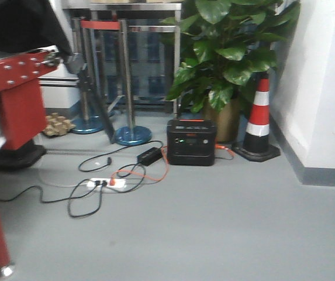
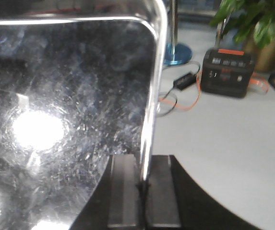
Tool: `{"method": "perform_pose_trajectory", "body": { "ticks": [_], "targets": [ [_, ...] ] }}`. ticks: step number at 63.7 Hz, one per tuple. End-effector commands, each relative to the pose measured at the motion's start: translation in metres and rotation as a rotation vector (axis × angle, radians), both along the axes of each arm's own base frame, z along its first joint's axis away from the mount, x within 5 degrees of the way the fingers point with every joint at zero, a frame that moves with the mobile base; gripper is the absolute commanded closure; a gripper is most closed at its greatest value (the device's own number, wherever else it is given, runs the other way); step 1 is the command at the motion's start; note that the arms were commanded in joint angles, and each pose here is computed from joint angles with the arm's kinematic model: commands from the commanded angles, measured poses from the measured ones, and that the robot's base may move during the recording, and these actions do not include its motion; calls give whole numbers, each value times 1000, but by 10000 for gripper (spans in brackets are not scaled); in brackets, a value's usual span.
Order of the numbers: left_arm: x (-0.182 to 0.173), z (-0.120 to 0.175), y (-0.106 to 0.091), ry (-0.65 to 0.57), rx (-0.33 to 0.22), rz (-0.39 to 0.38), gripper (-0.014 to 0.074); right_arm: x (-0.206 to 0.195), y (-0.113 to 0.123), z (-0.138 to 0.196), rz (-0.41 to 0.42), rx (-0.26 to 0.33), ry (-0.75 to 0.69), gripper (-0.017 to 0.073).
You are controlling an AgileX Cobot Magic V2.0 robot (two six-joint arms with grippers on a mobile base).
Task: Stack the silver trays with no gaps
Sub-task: 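Drive past the red table and cone toward the other blue-bin shelf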
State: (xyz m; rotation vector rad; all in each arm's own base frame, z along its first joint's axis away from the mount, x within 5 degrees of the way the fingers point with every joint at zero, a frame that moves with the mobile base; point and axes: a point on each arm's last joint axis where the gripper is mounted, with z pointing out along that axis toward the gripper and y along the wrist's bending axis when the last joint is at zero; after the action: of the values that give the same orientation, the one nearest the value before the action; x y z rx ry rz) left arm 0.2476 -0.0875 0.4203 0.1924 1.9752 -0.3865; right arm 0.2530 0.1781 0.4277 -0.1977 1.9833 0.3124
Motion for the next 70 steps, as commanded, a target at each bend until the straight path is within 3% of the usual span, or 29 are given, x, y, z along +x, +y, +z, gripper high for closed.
{"method": "perform_pose_trajectory", "body": {
  "ticks": [1,70],
  "targets": [
    [-4,10,-5,-35,-59,-22,612,-4,10,16,102,84,-122,638],
    [-4,10,-5,-35,-59,-22,612,-4,11,17,108,90,-130,638]
  ]
}}
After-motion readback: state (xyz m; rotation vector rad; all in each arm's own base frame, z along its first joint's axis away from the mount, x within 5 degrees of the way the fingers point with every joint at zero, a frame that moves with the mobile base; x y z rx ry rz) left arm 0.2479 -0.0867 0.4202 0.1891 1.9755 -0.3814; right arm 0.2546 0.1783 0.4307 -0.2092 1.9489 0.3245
